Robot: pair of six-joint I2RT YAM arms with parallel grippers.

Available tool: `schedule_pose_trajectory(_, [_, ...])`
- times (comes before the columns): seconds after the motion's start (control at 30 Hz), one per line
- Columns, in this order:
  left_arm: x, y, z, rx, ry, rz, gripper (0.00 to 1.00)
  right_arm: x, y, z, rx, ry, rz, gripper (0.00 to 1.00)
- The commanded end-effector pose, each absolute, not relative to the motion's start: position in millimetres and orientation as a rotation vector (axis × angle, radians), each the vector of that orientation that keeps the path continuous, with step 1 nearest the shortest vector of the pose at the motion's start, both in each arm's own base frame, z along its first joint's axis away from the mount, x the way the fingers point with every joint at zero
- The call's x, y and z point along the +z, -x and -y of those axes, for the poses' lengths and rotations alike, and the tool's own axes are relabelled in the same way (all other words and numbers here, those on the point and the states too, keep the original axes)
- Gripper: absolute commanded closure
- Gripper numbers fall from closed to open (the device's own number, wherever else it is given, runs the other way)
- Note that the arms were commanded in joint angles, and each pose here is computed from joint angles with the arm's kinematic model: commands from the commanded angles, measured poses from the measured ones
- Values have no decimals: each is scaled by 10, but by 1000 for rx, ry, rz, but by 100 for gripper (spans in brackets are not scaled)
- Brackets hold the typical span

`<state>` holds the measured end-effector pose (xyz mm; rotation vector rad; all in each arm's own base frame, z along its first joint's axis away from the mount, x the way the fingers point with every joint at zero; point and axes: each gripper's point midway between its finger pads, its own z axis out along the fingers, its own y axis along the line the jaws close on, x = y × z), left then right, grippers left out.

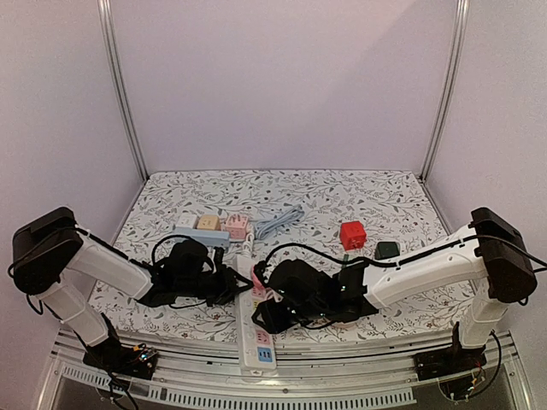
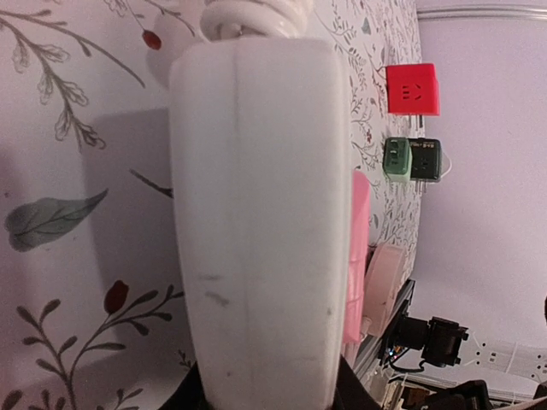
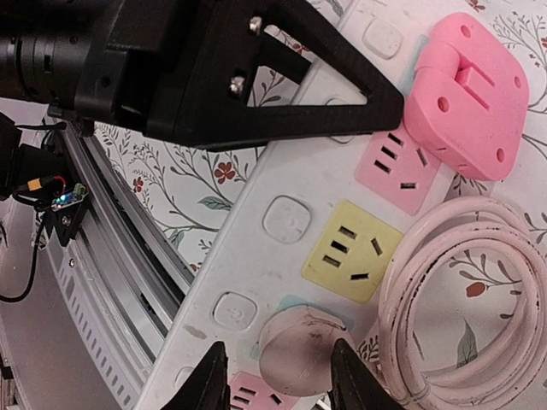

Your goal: Pull the plug off the socket

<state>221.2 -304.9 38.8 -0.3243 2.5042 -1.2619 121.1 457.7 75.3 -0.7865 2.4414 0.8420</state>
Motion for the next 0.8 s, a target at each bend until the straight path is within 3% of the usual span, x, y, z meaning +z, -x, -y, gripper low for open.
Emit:
schedule_pose_trajectory(0.0, [290,-2211,3000,-1160,230,-2530,75,592,-1176,-4542,785,810,-2475,59])
schedule_pose_trajectory(0.3, [298,-2213,3006,-1158,223,-2532,76,403,-1223,-4370,678,786,-2514,53])
schedule_pose_trajectory(0.77, [316,-2219,3017,-1161,214,-2528,76,211,-1309,-4262,698,750,-2575,53])
